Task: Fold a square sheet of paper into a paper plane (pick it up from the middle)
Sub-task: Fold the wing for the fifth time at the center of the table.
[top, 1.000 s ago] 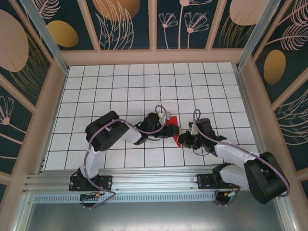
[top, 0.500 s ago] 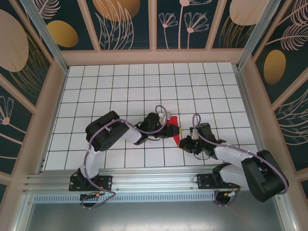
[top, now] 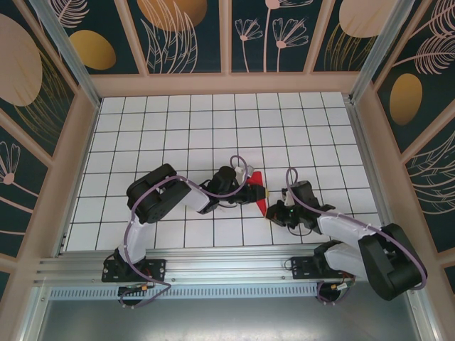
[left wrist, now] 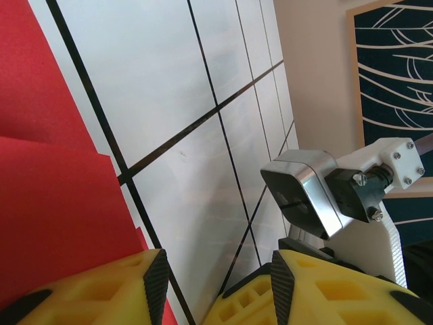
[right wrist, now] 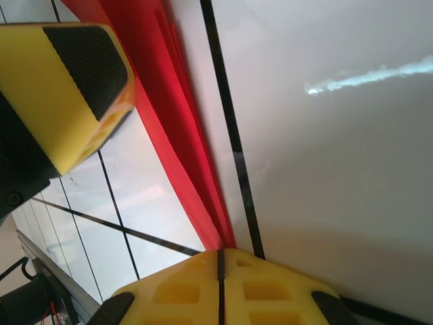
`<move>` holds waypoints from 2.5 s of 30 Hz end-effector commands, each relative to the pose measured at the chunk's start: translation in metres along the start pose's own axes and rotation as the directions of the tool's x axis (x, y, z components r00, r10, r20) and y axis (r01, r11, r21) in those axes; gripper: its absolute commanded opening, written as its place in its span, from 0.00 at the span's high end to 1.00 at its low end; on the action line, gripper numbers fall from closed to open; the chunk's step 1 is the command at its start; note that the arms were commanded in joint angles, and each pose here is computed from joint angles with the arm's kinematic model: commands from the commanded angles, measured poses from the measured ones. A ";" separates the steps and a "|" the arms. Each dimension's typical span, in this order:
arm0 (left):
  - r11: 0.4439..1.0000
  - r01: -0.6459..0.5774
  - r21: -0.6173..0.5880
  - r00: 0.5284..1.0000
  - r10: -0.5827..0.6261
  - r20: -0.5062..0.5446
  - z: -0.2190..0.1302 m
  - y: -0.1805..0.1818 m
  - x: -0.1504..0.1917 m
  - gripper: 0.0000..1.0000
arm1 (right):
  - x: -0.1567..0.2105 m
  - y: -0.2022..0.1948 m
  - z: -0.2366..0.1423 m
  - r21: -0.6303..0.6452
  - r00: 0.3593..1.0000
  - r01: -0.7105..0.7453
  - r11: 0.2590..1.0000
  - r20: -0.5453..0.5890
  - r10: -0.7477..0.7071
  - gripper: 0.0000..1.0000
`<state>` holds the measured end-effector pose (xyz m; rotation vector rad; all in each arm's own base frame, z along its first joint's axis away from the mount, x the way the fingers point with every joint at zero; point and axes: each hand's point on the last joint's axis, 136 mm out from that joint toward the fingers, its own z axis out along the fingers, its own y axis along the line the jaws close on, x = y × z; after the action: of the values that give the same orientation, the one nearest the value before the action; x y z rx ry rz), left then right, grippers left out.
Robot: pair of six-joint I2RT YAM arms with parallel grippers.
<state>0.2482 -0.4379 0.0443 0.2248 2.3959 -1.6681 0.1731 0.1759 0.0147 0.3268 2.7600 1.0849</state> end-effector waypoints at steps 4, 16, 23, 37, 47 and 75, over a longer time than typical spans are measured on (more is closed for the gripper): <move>0.981 0.072 -0.178 0.996 -0.082 -0.046 0.000 0.059 0.023 0.54 | 0.007 0.006 -0.016 0.022 0.999 -0.026 0.999 -0.027 0.026 0.90; 0.982 0.076 -0.173 0.995 -0.085 -0.046 0.002 0.058 0.021 0.54 | -0.039 0.044 0.000 -0.067 0.999 -0.014 0.998 0.039 0.016 0.89; 0.984 0.068 -0.163 0.996 -0.076 -0.045 0.002 0.052 0.019 0.53 | -0.021 -0.019 0.016 0.136 0.996 -0.087 0.987 0.003 0.087 0.90; 0.998 -0.006 -0.065 1.000 0.004 -0.026 0.000 0.011 -0.010 0.50 | 0.002 -0.050 0.018 0.198 0.992 -0.109 0.974 -0.033 0.118 0.95; 0.997 -0.068 -0.037 0.998 0.068 0.011 -0.017 -0.023 -0.021 0.48 | 0.001 -0.047 0.021 0.186 0.992 -0.110 0.976 -0.044 0.120 0.95; 0.998 -0.065 0.000 0.984 0.064 0.167 -0.051 -0.028 -0.024 0.61 | 0.000 -0.052 0.025 0.208 0.991 -0.109 0.972 -0.053 0.123 0.96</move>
<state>0.2536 -0.3934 0.0823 0.1607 2.3117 -1.5205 0.2113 0.1948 0.0113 0.3434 2.7346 1.1589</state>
